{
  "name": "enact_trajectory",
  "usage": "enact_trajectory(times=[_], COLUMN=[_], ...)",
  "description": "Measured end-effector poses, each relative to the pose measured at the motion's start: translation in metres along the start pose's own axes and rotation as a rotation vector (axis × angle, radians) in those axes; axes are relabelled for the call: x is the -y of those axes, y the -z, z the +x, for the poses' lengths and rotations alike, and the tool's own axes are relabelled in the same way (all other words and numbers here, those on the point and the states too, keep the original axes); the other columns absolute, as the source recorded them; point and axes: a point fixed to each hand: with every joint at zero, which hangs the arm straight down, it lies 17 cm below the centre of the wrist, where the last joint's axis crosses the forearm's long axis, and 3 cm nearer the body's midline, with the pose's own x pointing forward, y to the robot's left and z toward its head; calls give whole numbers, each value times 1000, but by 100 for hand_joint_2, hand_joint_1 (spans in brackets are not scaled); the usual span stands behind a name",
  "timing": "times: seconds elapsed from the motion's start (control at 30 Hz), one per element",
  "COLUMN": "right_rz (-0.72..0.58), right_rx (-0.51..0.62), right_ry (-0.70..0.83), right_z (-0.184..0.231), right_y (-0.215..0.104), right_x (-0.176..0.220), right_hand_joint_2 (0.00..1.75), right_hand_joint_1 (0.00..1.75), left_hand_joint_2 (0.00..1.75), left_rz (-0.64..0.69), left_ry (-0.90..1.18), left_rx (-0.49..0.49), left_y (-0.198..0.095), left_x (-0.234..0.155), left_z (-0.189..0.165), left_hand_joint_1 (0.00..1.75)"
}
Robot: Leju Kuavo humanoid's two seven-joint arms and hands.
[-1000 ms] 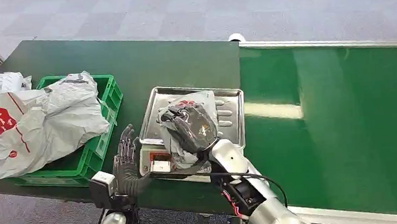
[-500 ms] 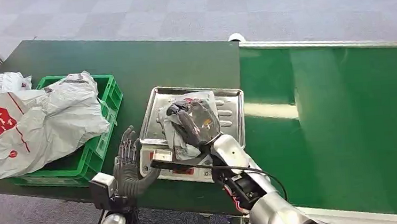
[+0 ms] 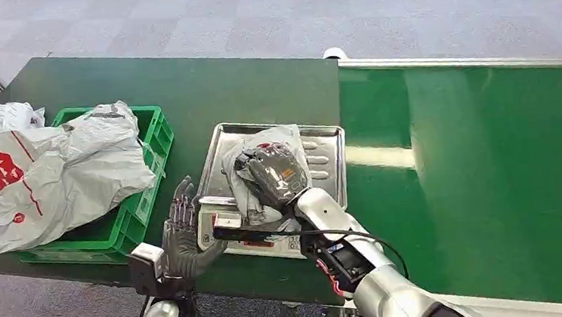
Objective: Moved the parcel from conveyor to table for the left to box.
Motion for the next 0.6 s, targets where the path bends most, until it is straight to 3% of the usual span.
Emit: enact_trajectory(times=[0.17, 0.2, 0.23, 0.27, 0.37, 0.5, 0.6], right_rz=[-214, -272, -312, -356, -474, -544, -655], right_rx=[-93, -116, -131, -145, -163, -181, -195], right_ry=[171, 212, 240, 272, 350, 436, 855], right_z=[-32, -45, -55, -66, -89, -103, -107], right_y=[-1, -2, -4, -6, -18, -34, -67], right_x=[44, 59, 71, 82, 109, 115, 106], right_hand_joint_2=[175, 175, 175, 175, 175, 175, 175], right_hand_joint_1=[175, 152, 30, 0, 0, 0, 0], left_hand_joint_2=[175, 175, 175, 175, 175, 175, 175], left_rz=[5, 10, 12, 16, 32, 37, 36], left_ry=[4, 6, 8, 11, 26, 33, 38], left_rx=[-2, -3, -5, -6, -12, -15, -16], left_y=[-1, -1, -2, -2, -6, -9, -9], left_x=[-2, -2, -3, -4, -8, -9, -8], left_z=[-1, -1, -1, -2, -4, -4, -4], left_hand_joint_1=[0, 0, 0, 0, 0, 0, 0])
